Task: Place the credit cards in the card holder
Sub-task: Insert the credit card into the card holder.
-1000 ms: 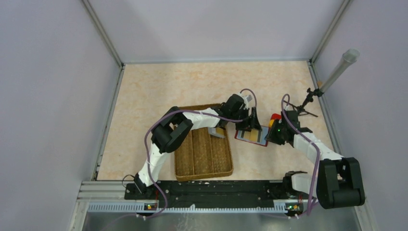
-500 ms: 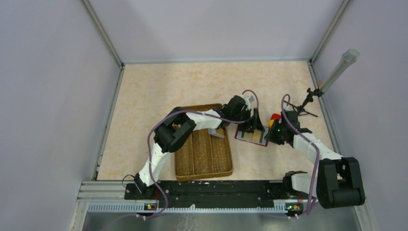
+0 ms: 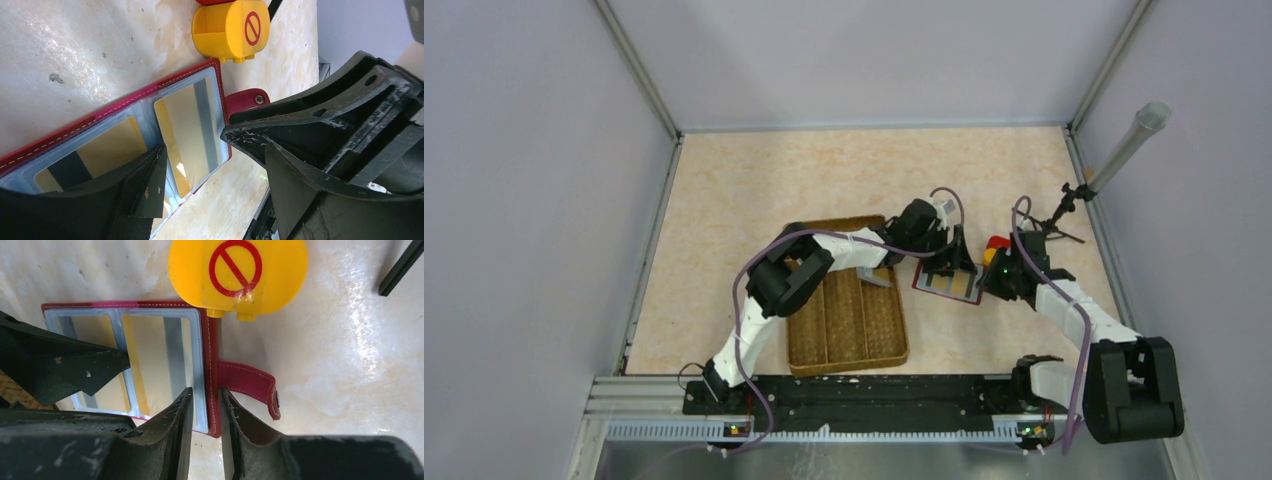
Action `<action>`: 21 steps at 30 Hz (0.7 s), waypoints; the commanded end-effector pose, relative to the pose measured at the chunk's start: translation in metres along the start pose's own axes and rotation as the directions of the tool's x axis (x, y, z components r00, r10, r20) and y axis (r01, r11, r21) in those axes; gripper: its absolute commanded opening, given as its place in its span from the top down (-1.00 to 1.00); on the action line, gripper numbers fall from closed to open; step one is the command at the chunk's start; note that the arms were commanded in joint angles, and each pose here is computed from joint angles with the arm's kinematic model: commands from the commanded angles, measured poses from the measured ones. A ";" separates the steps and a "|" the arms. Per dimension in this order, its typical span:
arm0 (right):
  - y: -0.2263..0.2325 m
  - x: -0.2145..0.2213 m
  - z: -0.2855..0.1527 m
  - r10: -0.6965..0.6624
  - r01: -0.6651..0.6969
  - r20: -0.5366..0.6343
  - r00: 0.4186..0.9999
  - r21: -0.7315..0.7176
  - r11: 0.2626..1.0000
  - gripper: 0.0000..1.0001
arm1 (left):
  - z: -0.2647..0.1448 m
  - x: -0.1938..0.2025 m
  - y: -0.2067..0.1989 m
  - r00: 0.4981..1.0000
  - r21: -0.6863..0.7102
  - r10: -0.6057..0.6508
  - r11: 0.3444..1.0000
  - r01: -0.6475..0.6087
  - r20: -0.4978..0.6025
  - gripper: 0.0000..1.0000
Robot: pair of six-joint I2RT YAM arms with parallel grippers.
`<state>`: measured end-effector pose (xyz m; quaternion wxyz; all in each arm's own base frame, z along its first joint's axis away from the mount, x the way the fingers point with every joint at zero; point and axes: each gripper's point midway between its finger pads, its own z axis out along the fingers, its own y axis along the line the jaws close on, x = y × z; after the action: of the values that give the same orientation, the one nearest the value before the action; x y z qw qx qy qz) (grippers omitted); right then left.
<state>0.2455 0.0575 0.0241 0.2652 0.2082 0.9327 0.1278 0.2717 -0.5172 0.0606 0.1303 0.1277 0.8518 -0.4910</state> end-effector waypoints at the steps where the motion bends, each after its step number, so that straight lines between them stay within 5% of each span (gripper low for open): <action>1: 0.000 -0.019 -0.011 0.016 -0.017 0.090 0.996 0.005 1.000 0.49 | 0.001 -0.003 -0.006 1.000 -0.007 0.030 1.000 -0.030 0.006 -0.50; 21: 0.016 -0.015 -0.022 0.028 -0.019 0.088 0.996 -0.106 0.994 0.33 | -0.070 -0.029 -0.012 0.982 -0.178 0.162 0.974 -0.142 0.102 -0.59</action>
<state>0.2420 0.0532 0.0437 0.2957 0.2149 0.9212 0.1334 0.2833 -0.4768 0.0839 0.1909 0.1418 0.8763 -0.4191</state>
